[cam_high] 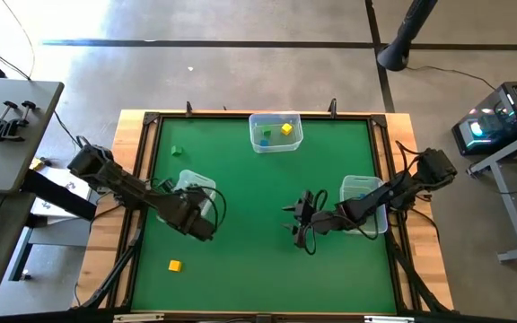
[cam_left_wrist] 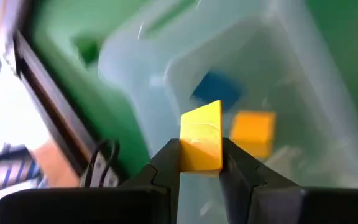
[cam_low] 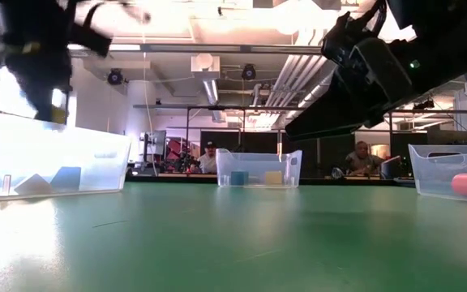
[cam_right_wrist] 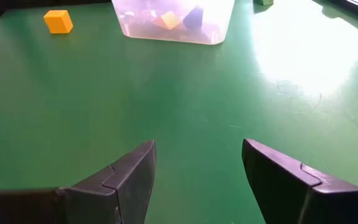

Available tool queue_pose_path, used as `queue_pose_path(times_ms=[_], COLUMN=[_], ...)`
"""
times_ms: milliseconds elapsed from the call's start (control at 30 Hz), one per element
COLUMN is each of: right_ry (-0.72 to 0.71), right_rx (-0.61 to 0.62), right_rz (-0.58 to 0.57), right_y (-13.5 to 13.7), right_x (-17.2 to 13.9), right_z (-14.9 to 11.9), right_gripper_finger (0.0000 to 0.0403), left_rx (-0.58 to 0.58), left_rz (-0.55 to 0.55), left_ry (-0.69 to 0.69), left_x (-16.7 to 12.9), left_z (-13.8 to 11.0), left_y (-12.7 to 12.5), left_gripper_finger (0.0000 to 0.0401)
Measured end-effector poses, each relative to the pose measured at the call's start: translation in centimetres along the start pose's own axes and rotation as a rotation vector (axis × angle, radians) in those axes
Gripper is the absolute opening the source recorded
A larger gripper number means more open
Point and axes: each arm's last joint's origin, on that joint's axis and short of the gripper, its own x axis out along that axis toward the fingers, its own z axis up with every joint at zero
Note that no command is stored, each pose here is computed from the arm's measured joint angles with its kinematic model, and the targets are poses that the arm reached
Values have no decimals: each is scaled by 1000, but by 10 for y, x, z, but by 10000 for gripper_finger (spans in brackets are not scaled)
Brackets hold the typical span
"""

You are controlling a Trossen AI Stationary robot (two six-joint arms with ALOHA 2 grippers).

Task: Sort blocks by size
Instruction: Put the yellow triangular block into the bottom left transparent bin, then put the yellow cube block into the top transparent bin

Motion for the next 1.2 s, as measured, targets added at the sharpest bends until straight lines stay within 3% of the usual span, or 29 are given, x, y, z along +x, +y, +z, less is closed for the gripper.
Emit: queue_pose_path(times_ms=[100,333,500,733,967,1067,1200], right_ry=[2,3,4,4,4,4,4], right_rx=[-2,-3,-3,-3,0,0,0], right_rz=[1,2,3,4,4,4,4], right_y=[0,0,0,0,0,0,0], right_x=[0,0,0,0,0,0,0], right_z=[0,-1,-1,-1,-1,-1,-1], right_gripper_finger=[234,234,234,234,234,234,234], left_rx=[-27,-103,-119,-134,-155,-176,-174], left_rz=[-14,-219,-207,-198,-79,-69,-159], left_ry=[68,115,126,136,165,71,-144], left_x=[18,54,63,64,32,6,-29], left_z=[-8,-14,-15,-14,-5,4,16], left_y=[9,12,16,18,35,40,37], left_gripper_finger=[65,65,85,158,191,187,177])
